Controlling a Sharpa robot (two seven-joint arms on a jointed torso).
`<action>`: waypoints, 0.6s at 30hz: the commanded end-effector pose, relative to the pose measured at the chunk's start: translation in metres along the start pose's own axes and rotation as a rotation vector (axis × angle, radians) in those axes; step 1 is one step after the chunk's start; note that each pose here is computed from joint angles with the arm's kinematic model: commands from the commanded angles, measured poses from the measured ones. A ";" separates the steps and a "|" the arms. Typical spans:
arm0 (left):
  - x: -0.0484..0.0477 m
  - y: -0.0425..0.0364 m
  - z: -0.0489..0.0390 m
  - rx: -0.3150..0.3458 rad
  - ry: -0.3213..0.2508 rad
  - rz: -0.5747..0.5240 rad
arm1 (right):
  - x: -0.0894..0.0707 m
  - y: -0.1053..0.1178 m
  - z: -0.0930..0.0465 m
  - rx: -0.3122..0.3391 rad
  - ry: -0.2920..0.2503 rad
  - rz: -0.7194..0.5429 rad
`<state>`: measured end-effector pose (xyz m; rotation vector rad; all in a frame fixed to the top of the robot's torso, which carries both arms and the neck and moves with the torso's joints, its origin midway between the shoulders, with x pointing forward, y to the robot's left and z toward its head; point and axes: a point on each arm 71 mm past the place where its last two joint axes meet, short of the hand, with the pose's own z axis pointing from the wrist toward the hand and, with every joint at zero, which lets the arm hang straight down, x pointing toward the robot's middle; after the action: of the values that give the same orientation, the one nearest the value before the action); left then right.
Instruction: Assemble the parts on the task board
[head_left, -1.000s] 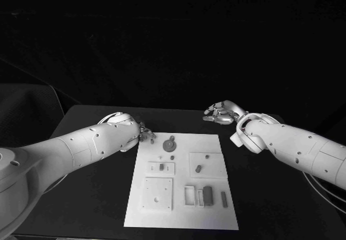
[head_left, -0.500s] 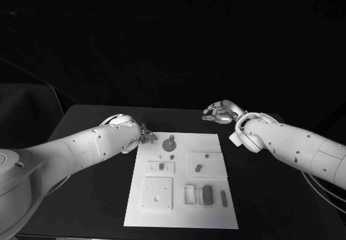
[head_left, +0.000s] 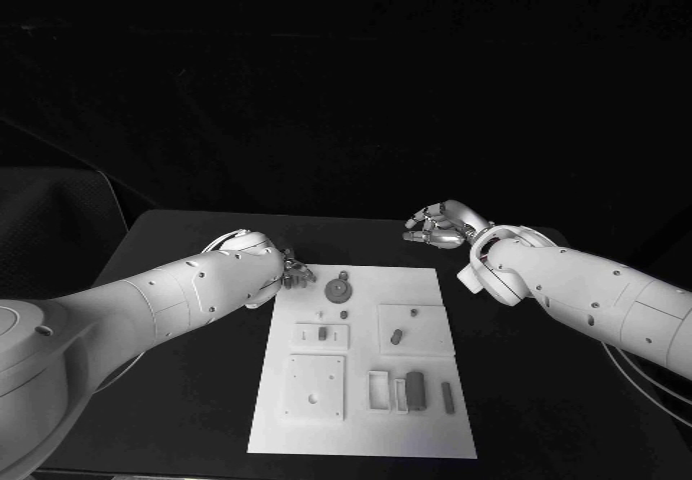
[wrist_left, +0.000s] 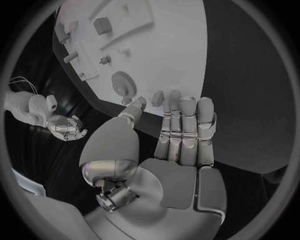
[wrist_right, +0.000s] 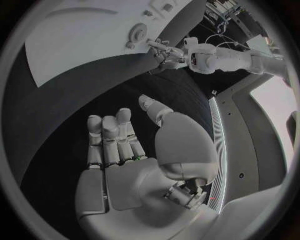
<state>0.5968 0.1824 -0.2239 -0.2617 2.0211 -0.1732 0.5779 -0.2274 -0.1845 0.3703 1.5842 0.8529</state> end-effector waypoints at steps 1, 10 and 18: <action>0.0019 -0.0034 0.0002 0.018 -0.010 0.005 | 0.002 0.001 0.000 -0.009 0.015 0.002; 0.0056 -0.0064 0.0013 0.023 -0.011 0.012 | 0.004 0.003 0.000 -0.011 0.019 0.004; 0.0042 -0.0046 0.0025 0.016 -0.022 0.007 | 0.004 0.003 0.000 -0.012 0.021 0.004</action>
<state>0.5972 0.1794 -0.2288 -0.2547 2.0134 -0.1685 0.5773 -0.2246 -0.1846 0.3673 1.5869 0.8596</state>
